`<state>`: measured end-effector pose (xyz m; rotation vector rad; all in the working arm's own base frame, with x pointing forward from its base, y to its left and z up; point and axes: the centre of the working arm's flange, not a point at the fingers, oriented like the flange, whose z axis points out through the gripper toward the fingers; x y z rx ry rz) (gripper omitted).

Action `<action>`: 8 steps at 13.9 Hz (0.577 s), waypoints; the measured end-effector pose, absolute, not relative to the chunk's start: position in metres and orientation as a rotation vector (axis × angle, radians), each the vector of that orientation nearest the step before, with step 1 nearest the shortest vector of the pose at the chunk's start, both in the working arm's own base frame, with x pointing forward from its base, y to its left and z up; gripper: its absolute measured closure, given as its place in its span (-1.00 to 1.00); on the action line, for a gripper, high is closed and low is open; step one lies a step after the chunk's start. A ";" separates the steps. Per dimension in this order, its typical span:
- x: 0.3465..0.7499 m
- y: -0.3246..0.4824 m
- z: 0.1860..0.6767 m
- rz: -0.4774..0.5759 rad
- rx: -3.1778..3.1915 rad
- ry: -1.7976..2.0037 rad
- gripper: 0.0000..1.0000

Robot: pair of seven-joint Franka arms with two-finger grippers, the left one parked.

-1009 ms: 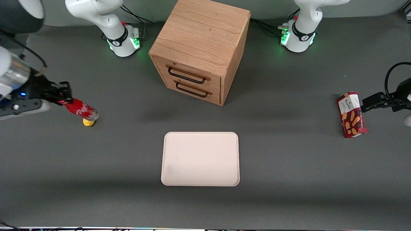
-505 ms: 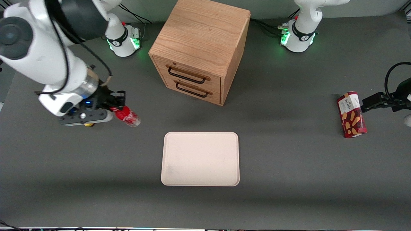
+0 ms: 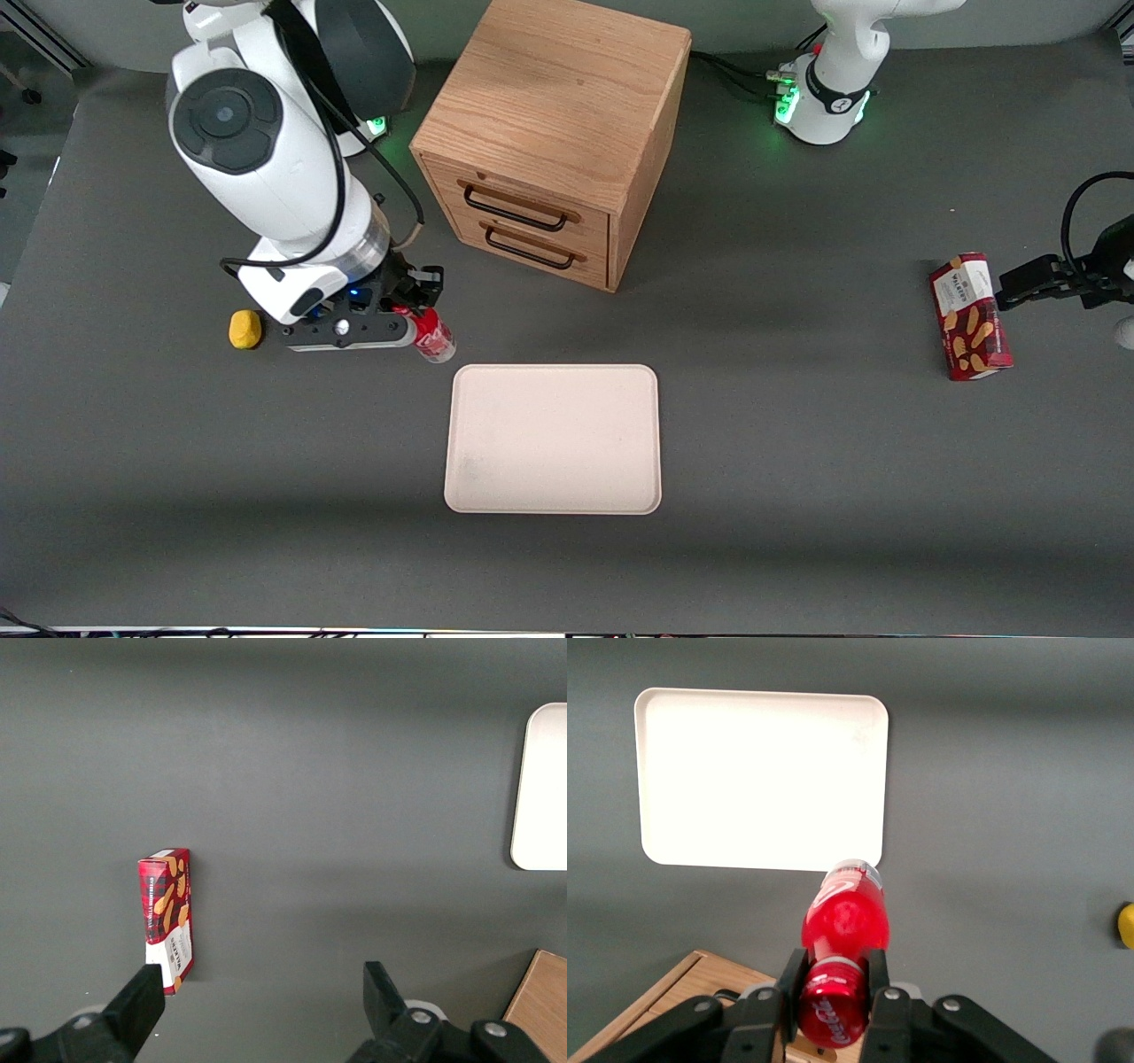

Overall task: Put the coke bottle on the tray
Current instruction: 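Carry the held bottle past the yellow object toward the white tray, then lower the bottle onto the tray's edge and open the right gripper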

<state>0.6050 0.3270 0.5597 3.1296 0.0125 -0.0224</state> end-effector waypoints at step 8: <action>0.658 0.336 0.465 0.074 3.129 -0.027 0.37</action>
